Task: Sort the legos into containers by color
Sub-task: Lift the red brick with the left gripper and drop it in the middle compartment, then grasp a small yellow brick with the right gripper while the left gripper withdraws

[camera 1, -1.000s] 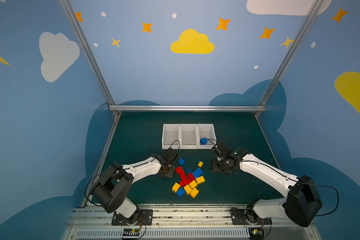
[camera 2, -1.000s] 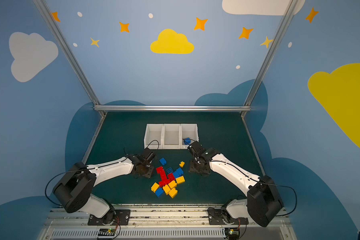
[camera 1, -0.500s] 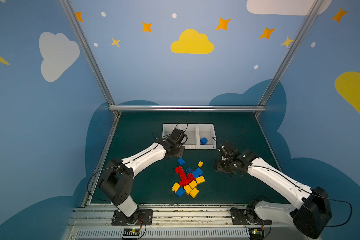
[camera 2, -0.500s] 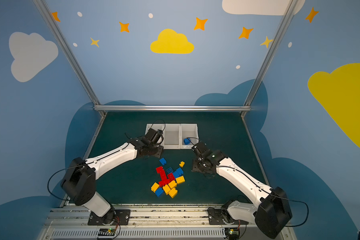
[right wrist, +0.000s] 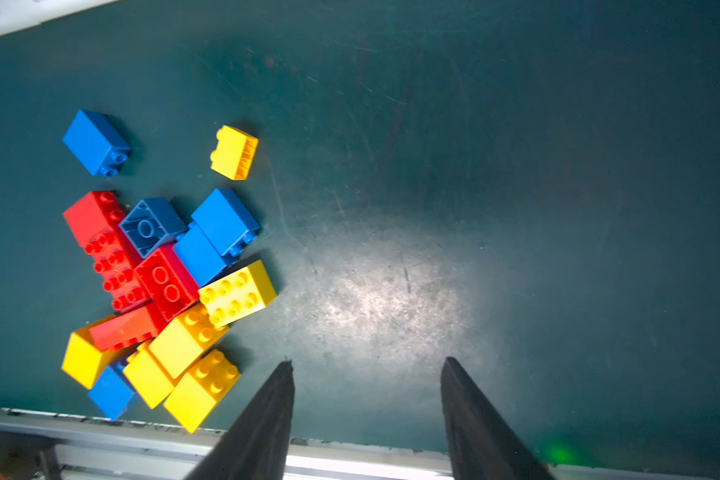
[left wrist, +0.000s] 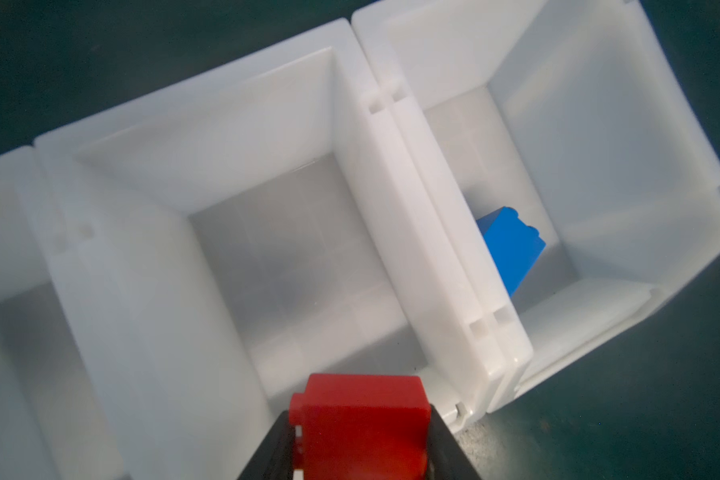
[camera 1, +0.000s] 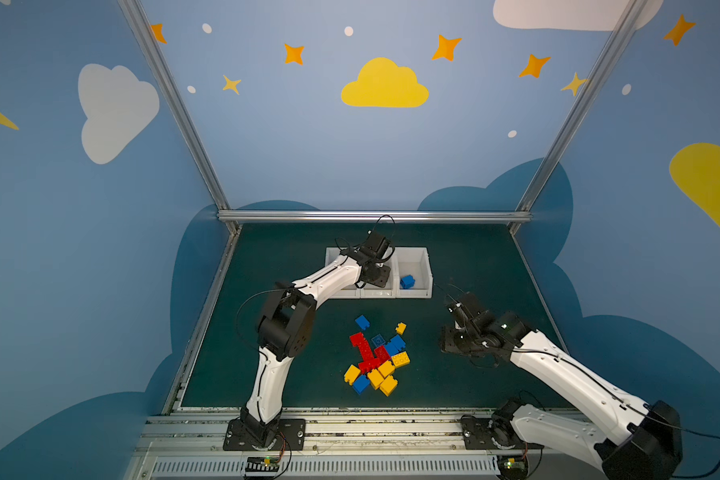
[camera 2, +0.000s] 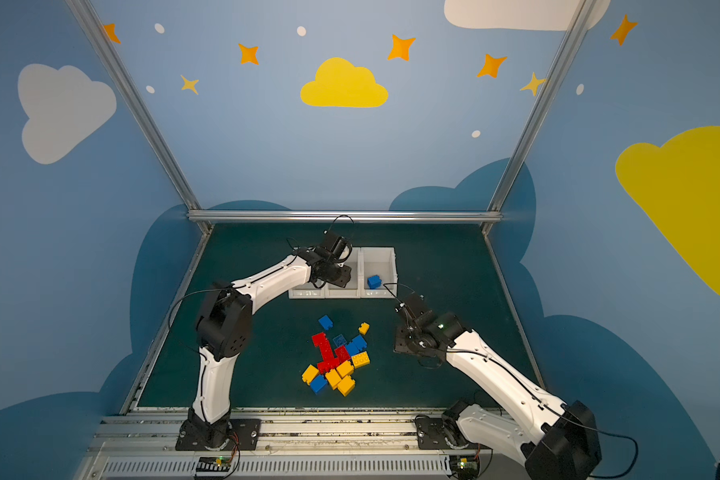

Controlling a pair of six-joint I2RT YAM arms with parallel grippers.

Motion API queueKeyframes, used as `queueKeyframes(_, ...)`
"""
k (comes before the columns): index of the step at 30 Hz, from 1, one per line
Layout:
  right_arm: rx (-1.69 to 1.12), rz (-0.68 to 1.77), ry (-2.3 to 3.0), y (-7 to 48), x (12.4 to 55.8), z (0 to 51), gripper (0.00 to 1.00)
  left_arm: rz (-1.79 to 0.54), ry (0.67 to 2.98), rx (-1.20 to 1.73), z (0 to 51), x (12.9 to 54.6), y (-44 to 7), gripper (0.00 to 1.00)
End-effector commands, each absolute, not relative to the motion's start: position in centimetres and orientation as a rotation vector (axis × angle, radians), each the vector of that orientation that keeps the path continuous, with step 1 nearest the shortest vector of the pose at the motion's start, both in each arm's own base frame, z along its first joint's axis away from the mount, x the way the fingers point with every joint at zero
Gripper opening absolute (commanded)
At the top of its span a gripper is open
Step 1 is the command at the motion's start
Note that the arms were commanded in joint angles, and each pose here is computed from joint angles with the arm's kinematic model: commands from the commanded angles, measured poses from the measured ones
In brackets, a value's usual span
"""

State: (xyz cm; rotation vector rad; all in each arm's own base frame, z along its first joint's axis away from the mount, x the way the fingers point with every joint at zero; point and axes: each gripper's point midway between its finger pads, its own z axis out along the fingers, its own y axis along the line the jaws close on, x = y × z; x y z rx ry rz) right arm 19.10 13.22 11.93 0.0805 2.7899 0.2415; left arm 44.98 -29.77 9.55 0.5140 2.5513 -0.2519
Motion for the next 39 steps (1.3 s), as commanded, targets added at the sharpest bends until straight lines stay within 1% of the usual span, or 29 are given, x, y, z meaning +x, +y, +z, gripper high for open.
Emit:
queueKeyframes(1,0.127,0.186,2.752,11.7,19.1,11.8,0.57,-0.264,2.565,0.531,10.1,45.2,-29.6,0.48)
queueKeyframes(4,0.201,0.210,2.702,11.4,19.3,11.8,0.58,-0.264,2.567,0.520,10.1,45.5,-29.5,0.52)
queueKeyframes(10,0.160,0.273,2.591,11.1,19.5,12.4,0.59,-0.283,2.562,0.489,10.8,45.2,-29.3,0.67)
queueKeyframes(17,0.116,0.283,2.589,10.7,18.8,12.6,0.59,-0.367,2.527,0.472,13.5,43.3,-29.1,0.74)
queueKeyframes(24,-0.013,0.377,2.651,13.1,18.6,11.8,0.60,-0.436,2.511,0.383,14.9,40.2,-27.5,0.78)
queueKeyframes(32,-0.119,0.524,2.734,16.6,18.8,11.5,0.59,-0.421,2.513,0.251,15.5,36.3,-25.6,0.80)
queueKeyframes(39,-0.103,0.463,2.786,17.8,20.7,11.2,0.59,-0.425,2.477,0.198,15.6,32.5,-23.9,0.83)
